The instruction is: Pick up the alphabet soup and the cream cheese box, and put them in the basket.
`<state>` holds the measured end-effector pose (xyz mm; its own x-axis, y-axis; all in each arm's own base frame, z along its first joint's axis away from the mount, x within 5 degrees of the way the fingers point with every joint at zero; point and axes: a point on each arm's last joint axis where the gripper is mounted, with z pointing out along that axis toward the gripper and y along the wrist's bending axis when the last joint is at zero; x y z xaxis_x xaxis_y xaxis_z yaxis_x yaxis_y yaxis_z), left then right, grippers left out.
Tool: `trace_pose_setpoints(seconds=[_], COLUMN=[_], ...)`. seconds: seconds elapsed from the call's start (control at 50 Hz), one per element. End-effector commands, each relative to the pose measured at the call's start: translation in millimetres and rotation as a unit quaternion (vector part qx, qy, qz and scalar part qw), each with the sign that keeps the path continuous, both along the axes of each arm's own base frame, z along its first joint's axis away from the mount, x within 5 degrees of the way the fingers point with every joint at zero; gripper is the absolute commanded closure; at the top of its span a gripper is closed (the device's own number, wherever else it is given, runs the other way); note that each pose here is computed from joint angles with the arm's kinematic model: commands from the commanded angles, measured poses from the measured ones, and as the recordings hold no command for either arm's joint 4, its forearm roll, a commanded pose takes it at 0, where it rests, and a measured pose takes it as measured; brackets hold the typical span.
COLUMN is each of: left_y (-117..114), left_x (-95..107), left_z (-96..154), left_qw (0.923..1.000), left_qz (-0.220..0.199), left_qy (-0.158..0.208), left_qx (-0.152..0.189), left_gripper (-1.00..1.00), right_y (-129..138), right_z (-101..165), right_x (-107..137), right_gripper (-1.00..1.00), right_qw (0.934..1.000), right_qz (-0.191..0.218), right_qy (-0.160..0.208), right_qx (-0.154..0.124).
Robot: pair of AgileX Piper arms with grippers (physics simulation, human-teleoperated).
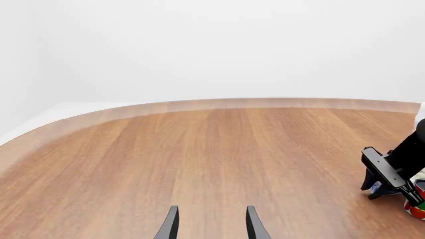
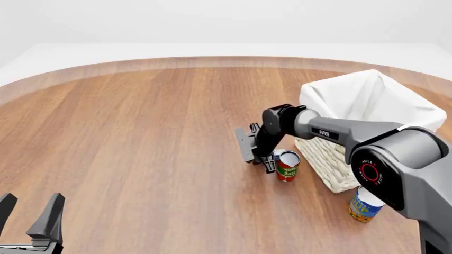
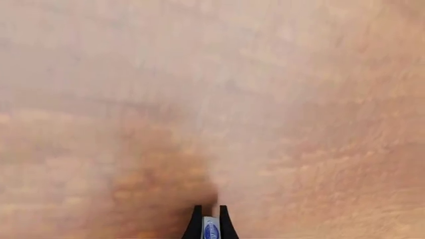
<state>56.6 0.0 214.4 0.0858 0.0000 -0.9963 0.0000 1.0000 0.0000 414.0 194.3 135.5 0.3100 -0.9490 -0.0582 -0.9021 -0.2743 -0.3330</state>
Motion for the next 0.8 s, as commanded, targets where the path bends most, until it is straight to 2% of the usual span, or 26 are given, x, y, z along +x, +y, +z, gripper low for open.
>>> trace_pose_setpoints(seconds=[0.02, 0.8], left_y=[0, 0], left_x=[0, 0], left_z=[0, 0], left_qw=[1.0000, 1.0000], left_qz=[0.000, 0.000], left_qy=[0.000, 0.000], left_qx=[0.000, 0.000], left_gripper=[-1.00, -1.00], right_y=[-6, 7], right_z=[-1, 14], right_x=[5, -3], right_gripper=[1.00, 1.00], right_qw=[0.9998, 0.9987], right_qz=[0.009, 0.033], right_qy=[-0.017, -0.037], right_qx=[-0.007, -0.001])
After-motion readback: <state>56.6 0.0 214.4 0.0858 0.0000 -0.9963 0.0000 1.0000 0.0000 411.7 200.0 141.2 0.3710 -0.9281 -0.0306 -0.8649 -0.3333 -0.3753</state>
